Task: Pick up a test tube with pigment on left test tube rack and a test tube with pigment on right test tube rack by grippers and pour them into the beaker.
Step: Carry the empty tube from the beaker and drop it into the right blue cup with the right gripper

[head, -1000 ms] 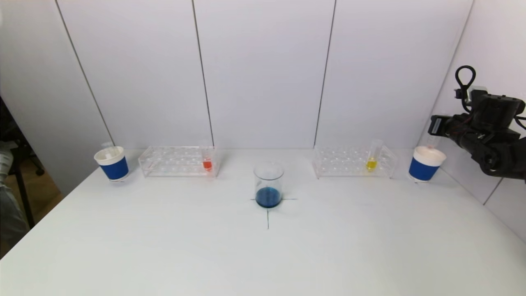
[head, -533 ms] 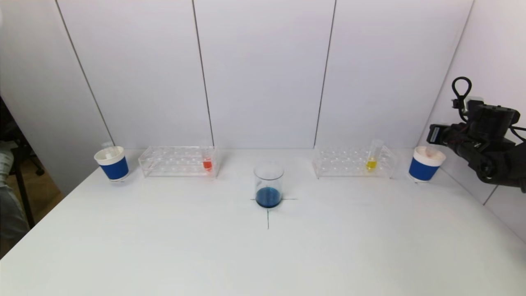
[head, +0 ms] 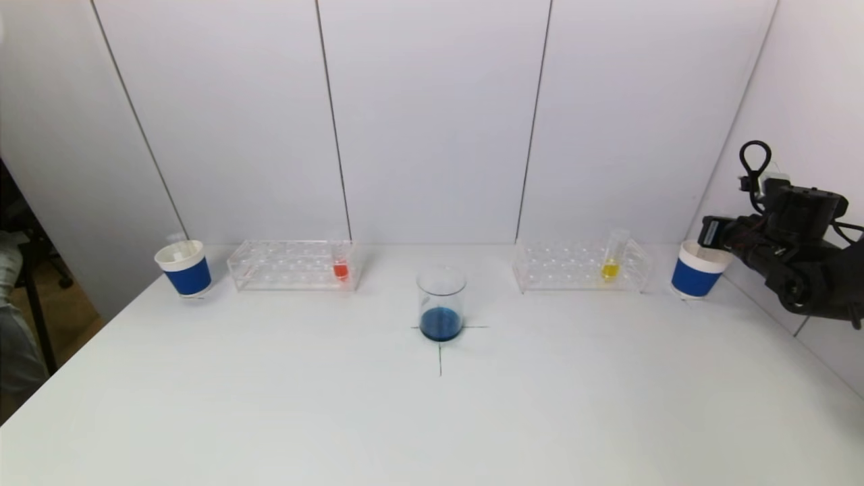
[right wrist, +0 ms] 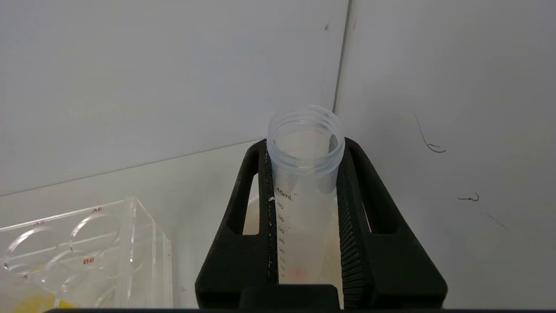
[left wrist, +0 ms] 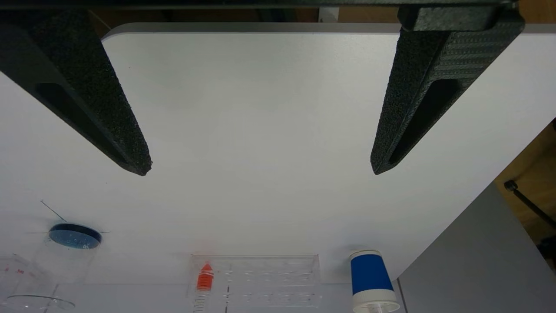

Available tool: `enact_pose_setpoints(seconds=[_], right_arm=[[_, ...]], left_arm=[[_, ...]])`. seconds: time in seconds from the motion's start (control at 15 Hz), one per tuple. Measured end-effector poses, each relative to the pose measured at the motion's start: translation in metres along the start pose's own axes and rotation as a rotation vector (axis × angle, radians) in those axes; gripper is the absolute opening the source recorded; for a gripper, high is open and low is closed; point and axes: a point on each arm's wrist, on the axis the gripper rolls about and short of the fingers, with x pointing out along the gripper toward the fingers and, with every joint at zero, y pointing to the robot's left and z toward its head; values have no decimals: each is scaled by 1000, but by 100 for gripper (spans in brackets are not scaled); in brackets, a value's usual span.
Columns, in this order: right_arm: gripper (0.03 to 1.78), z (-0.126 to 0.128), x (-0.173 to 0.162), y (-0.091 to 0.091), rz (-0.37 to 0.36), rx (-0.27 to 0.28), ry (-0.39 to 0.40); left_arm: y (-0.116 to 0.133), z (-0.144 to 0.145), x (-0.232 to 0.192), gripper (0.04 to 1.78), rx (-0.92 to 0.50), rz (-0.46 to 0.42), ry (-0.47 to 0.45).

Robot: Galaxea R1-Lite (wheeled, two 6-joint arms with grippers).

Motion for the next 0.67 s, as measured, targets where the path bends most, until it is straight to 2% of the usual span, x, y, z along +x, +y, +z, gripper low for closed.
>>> enact_pose_setpoints(seconds=[0.67], right_arm=[[46,-1,-1,-3,-7,12,4]], left_arm=[[0,0,0,176,0,1,0]])
